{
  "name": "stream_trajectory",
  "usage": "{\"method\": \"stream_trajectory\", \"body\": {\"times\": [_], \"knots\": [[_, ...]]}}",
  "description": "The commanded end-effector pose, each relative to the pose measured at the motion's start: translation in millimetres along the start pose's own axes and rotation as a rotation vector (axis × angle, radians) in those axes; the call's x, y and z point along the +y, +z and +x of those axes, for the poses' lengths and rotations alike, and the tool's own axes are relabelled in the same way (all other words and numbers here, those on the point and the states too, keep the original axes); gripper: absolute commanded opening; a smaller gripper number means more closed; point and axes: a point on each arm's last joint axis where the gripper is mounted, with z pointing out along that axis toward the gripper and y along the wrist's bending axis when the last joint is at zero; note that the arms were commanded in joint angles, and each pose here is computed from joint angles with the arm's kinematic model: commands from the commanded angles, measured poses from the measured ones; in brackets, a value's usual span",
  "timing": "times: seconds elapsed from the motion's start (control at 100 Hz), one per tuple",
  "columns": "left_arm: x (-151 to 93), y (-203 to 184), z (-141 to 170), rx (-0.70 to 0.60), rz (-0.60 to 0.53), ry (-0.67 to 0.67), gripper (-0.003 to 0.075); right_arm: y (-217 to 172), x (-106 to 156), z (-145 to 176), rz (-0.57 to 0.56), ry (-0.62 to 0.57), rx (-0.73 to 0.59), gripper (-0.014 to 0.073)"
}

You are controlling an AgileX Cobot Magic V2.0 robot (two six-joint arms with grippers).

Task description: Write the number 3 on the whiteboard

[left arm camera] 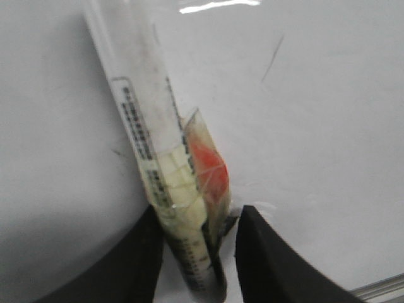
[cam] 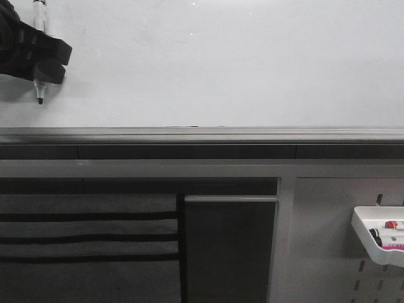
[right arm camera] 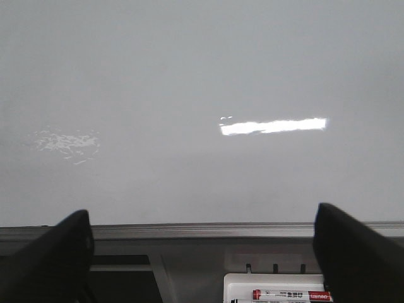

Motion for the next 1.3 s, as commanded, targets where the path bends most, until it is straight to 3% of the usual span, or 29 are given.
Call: {"method": "stream_trajectory", "body": {"times": [0.0,0.84,1.09,1.29], "knots": [[0.6,-8.4,-23.2,-0.132,-0.011,-0.007,0.0211,-0.4,0.4,-16.0,0.005,-0.002,-0.079,0.0635],[-0.9,-13.6,-17.0,-0.039,0.007,-0.002,0.0064,-0.4,0.4,-16.0,0.005,-0.002,-0.079,0.0635],[-0.8,-25.1,-23.0,-0.062,0.008,0.001,0.0013,-0.4,0.4,-16.0,0.005,-0.002,-0.079,0.0635],[-2.4,-48.2,-22.9,0.009,0.028,0.006,-0.0018,-0.3,1.2,-15.3,-0.004,0.014,-0.072,0.0635]]}}
